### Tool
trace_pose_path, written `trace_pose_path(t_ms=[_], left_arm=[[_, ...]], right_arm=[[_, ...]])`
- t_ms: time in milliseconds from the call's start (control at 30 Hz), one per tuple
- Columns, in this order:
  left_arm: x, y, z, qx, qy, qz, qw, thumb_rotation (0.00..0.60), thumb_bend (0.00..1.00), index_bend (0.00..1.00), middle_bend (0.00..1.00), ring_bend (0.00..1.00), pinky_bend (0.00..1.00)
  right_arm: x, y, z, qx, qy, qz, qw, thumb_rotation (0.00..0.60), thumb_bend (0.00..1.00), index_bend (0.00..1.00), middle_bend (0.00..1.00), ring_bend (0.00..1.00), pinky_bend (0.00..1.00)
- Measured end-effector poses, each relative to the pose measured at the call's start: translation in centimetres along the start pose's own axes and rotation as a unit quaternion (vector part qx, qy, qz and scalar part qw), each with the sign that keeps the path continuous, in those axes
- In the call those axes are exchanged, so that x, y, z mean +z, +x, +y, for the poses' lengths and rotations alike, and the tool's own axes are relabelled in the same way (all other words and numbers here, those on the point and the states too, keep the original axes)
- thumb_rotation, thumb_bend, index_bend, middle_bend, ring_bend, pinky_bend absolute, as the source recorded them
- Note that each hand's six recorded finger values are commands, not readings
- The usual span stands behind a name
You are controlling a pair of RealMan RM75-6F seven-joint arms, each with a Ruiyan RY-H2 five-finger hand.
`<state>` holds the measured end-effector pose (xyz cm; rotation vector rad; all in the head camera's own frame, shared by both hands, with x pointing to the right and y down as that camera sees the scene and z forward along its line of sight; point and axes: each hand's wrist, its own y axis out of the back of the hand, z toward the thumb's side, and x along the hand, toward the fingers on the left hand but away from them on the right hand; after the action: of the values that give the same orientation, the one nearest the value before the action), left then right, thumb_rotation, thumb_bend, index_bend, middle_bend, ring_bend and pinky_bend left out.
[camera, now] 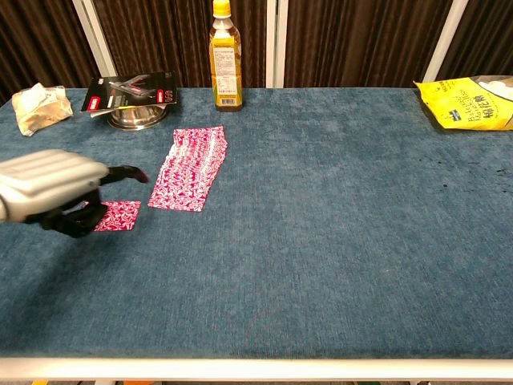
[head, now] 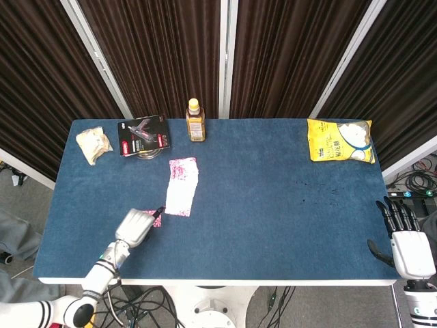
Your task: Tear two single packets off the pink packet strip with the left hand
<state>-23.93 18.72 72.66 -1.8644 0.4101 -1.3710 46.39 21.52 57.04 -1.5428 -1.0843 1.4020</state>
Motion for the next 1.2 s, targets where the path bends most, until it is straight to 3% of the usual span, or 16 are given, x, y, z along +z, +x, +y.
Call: trace_pose_path(t_ms=[567,1200], left_arm=[[1.5,4.0,-1.5,-0.024,0.013,-0.007,0.9996,0.600,0.67,0.13,0.87,0.86,0.84],[5.1,1.8,-2.7,-0.045,0.008,-0.057,0.9973,0.600,0.67,0.13,0.87,0.86,0.84]], right_arm=[[-1.2,-0.1,0.1,-0.002,-0.006,-0.011,0.9999,0.600,0.21,0.00,0.00,0.00,0.00],[-0.5,0.0,0.2,-0.002,-0.005,-0.001,1.0000,0.600,0.21,0.00,0.00,0.00,0.00]])
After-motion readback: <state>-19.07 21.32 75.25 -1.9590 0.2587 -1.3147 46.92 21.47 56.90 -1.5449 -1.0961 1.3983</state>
